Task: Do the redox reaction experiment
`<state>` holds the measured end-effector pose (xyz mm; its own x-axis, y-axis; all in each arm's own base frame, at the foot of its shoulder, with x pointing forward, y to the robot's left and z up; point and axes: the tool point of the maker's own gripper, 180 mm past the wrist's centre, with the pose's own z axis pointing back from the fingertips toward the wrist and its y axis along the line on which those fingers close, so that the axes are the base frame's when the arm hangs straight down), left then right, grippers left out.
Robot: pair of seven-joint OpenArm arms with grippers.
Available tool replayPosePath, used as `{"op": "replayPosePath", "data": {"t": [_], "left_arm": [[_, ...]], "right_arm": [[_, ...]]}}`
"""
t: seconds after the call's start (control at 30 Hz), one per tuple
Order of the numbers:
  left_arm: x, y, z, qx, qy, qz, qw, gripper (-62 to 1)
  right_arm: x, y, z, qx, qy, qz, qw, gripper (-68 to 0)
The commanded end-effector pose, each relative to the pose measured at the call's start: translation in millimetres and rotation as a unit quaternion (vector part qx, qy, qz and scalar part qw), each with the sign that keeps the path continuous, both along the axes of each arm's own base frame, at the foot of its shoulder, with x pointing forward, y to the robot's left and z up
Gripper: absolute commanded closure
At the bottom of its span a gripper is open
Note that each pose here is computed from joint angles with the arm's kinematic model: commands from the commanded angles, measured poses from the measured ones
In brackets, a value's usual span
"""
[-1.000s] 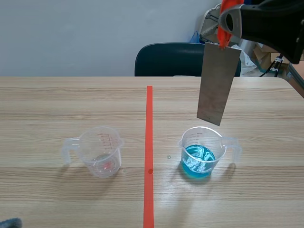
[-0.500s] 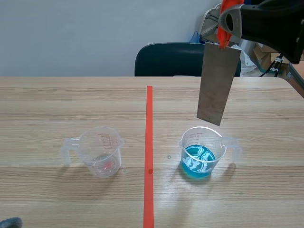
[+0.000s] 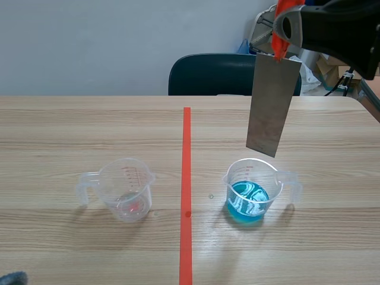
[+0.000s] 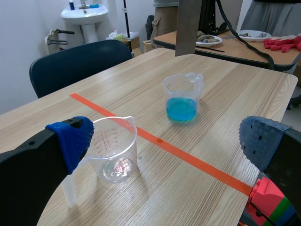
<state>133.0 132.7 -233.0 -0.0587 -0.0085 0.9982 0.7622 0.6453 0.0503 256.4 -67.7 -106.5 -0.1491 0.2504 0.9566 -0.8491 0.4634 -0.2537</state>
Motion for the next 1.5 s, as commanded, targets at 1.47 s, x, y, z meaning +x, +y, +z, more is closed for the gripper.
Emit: {"op": "replayPosePath", "data": {"t": [1.47], "left_arm": [[0.8, -3.7, 7.9, -0.02, -0.01, 0.003, 0.9998, -62.3]], "right_arm": [[-2.7, 6.4, 0.7, -0.005, -0.001, 0.016, 0.9999, -0.9]]}}
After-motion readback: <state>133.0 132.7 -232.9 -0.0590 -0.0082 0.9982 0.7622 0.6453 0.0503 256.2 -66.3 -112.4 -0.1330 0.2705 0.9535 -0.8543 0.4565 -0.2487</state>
